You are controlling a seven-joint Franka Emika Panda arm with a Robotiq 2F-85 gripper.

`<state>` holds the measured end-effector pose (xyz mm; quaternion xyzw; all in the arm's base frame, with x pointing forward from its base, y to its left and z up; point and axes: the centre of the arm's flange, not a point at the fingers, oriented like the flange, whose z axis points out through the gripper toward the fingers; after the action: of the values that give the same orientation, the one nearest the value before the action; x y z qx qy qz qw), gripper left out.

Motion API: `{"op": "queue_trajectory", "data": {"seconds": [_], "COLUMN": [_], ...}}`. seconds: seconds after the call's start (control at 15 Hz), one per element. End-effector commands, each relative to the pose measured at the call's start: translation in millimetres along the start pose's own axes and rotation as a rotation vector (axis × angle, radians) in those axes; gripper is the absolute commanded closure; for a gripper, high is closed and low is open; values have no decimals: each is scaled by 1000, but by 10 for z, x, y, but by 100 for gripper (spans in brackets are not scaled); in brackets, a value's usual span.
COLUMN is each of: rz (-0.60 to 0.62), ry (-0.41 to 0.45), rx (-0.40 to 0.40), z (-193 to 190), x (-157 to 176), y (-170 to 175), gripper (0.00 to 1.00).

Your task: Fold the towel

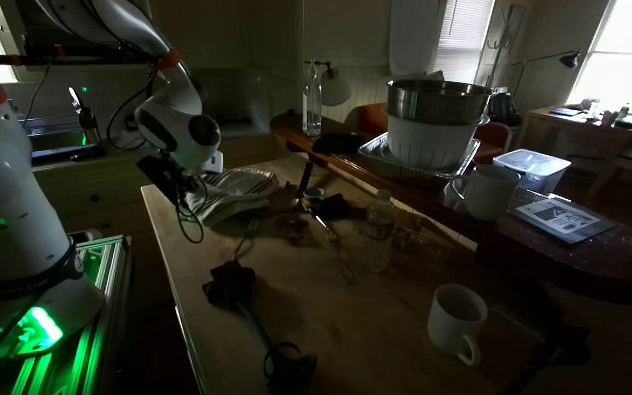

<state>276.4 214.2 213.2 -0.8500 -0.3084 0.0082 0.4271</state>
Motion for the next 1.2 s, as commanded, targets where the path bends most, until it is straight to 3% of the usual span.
{"op": "queue_trajectory", "data": {"seconds": [0.0,0.07,0.2,0.33,0.4,0.73,0.93,1.13], "rz": [16,23,27,38,46,102,144,163], "ry": [-189,-244,-341,-348,-298,-38,21,31], "rx": [72,78,30,-82,-136,-222,-364,-526], "z": [132,154,89,-131,-325,-1061,-1311,-1598], "x": [-271,-307,-334,-286,-210,229,306,349], "y": [114,127,118,23,-90,-410,-427,-701], "gripper": [98,66,60,45,36,1,0,0]}}
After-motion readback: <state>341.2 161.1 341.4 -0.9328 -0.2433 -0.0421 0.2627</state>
